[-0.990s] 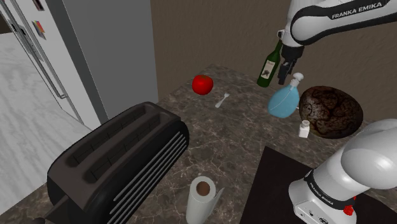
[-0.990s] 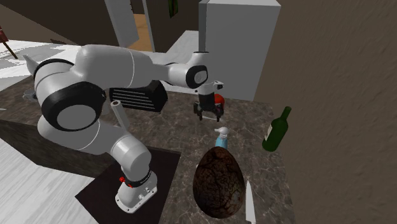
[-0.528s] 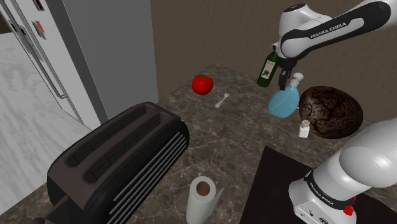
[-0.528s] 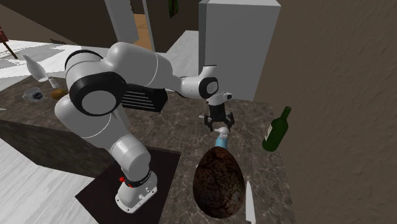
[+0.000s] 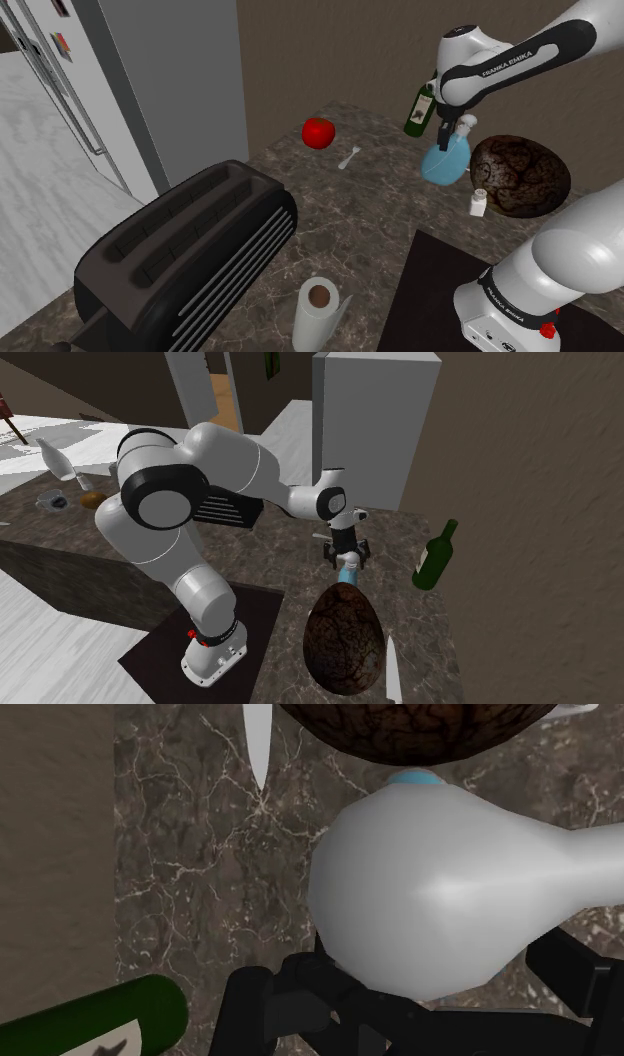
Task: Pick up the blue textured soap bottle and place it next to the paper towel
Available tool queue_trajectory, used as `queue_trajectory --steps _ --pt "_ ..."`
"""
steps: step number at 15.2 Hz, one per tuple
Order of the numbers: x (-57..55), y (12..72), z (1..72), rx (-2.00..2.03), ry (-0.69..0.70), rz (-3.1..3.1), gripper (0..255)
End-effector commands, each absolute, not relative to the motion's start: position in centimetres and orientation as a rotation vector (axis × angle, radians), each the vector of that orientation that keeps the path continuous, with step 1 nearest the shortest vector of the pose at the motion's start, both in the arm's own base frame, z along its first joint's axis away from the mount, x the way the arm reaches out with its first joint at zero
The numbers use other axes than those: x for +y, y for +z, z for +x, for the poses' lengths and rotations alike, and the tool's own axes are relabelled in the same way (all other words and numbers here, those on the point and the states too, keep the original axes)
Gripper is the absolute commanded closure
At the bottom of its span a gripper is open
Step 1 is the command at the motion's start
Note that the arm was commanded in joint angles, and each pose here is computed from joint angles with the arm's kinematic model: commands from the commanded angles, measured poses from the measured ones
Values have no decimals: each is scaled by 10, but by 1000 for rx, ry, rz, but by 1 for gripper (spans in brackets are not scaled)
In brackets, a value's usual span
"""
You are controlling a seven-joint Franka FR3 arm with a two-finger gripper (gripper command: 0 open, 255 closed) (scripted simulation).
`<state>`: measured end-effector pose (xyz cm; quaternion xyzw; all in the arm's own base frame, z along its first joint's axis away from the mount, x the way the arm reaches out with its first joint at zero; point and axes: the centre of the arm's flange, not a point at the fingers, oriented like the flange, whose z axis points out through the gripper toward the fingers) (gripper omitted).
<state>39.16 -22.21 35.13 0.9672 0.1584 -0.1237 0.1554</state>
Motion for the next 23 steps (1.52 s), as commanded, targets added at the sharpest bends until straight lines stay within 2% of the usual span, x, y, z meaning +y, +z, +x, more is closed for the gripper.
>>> queue_trajectory --steps 1,6,7,16,23 --pt "-223 350 391 454 -354 2770 0" --pt "-223 350 391 454 -354 2770 0" --pt "-223 350 391 454 -354 2770 255" --pt "-223 350 391 454 -354 2770 255" --pt "-223 387 391 454 -354 2770 255"
